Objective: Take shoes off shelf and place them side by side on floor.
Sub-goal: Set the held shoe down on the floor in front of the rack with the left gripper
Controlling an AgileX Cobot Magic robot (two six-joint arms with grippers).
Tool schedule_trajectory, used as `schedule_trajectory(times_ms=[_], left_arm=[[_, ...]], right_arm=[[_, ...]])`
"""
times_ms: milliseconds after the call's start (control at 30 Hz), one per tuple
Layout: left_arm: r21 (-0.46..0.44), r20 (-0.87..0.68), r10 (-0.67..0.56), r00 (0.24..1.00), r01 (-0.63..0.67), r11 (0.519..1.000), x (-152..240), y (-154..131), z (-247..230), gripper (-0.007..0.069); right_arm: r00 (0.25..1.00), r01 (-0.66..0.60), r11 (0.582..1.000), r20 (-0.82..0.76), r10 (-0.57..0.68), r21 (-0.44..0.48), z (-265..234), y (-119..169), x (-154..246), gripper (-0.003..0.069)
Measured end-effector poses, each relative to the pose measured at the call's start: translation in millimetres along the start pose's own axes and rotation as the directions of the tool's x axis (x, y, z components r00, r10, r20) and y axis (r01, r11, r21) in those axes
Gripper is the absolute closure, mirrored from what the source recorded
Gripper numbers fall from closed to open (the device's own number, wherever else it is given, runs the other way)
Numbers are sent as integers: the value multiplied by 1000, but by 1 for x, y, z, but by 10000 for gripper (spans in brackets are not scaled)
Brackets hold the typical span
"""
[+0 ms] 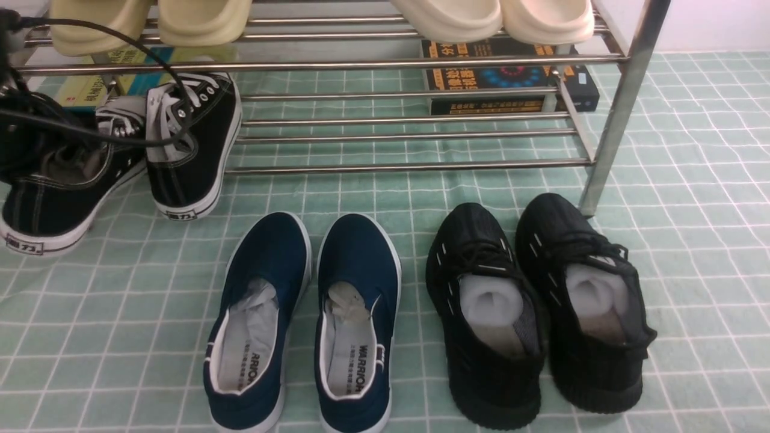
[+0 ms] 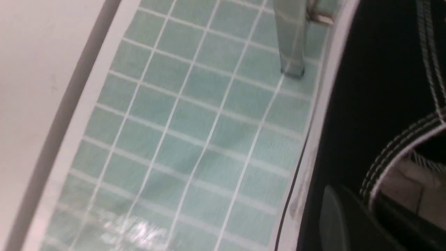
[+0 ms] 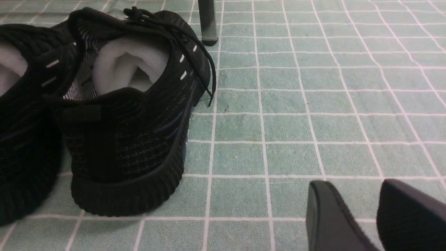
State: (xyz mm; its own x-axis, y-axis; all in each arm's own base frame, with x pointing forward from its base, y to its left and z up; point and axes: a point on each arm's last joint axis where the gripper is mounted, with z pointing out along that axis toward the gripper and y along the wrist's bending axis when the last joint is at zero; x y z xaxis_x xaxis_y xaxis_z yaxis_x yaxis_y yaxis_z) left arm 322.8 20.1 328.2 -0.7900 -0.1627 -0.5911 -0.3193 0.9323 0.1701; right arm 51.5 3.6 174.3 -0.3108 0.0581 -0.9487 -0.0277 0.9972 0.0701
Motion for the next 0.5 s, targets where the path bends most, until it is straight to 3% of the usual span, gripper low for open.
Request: schedule_trajectory(times_ms=[300, 500], left_arm=[[-19, -62, 15, 998, -16, 1000, 22, 24, -50, 613], [-14, -13, -107, 994, 107, 994, 57, 45, -87, 613]], right_arm=[[1000, 0, 1000, 0, 0, 0, 0, 0, 0, 421], [1000, 0, 1000, 0, 0, 0, 0, 0, 0, 421]])
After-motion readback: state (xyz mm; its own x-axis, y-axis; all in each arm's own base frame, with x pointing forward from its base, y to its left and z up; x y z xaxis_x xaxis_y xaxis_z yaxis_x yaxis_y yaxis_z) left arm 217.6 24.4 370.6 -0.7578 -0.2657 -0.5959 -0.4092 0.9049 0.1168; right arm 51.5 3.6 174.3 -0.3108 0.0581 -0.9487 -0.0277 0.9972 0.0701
